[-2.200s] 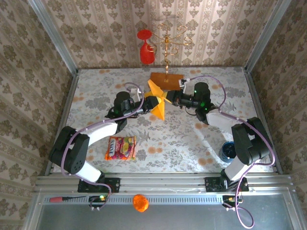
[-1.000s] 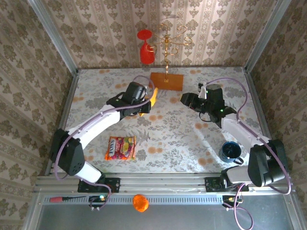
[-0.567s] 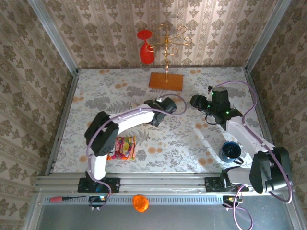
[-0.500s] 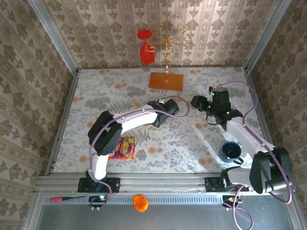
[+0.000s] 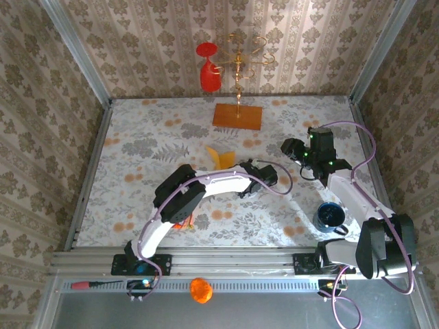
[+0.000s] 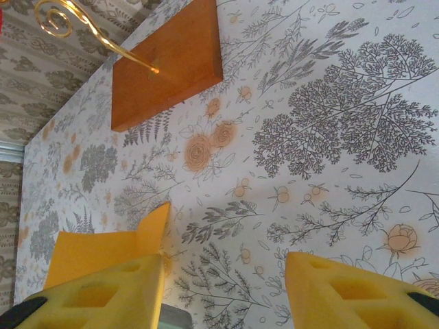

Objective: Fold a paper plane with a square sheet of paper (pick it up from the middle)

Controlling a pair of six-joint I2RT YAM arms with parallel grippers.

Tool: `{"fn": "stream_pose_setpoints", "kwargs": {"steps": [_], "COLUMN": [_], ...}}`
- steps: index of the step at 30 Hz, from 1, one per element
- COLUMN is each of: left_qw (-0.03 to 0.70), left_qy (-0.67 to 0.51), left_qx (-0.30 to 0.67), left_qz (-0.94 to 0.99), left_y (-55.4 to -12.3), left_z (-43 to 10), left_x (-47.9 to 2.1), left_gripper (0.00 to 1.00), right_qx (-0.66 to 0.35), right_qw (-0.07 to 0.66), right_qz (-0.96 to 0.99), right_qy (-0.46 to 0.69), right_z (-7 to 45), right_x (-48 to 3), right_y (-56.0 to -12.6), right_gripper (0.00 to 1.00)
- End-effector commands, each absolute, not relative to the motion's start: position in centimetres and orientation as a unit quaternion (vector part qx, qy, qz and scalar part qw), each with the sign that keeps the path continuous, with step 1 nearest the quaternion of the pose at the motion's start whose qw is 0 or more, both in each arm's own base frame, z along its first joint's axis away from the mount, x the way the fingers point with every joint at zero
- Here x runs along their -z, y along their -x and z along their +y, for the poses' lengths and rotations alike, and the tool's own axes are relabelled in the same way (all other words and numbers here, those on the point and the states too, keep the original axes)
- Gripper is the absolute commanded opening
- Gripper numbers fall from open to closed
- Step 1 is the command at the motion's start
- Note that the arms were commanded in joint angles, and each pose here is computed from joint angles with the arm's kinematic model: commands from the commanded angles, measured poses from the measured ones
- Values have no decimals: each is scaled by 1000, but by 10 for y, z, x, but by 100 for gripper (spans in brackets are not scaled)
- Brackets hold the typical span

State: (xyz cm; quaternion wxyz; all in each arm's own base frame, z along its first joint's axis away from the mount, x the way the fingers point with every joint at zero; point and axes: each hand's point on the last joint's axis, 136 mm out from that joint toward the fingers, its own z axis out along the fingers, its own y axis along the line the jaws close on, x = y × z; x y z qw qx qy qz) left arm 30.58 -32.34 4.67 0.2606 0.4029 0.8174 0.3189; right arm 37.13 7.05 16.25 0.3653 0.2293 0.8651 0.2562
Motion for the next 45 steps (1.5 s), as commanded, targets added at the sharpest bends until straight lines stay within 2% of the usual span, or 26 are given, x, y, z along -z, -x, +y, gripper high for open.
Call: {"fn": "stream_pose_setpoints", "kwargs": {"steps": [1,14,25,39,45], "left_qw": [254,210,198,201,213], "left_qy": [-421,-459,-477,-433,-398], "left_qx": [-316,-250,-224,-122,-32], "left_qz": [811,826,826,870,892], "left_y": [-306,-287,-277,-267,-261], "left_z": [-331,-347,-359,-387,-404], "left_x": [-43,-11,-5,-20,-57], "left_gripper": [17,28,30,33,38], "right_qx": [-252,-261,-270,-272,-263], "right_qw": [363,352,341,342,346], "right_qz": [864,865,866,865,866], "right_qy": [-241,-244,-246,-246,-246], "right_z": [66,69,73,73,69], "right_x": [-159,-152,-145,-145,-147], "right_y": [-368,-370,-371,-370,-369], "right_gripper": [50,50,50,50,50]}}
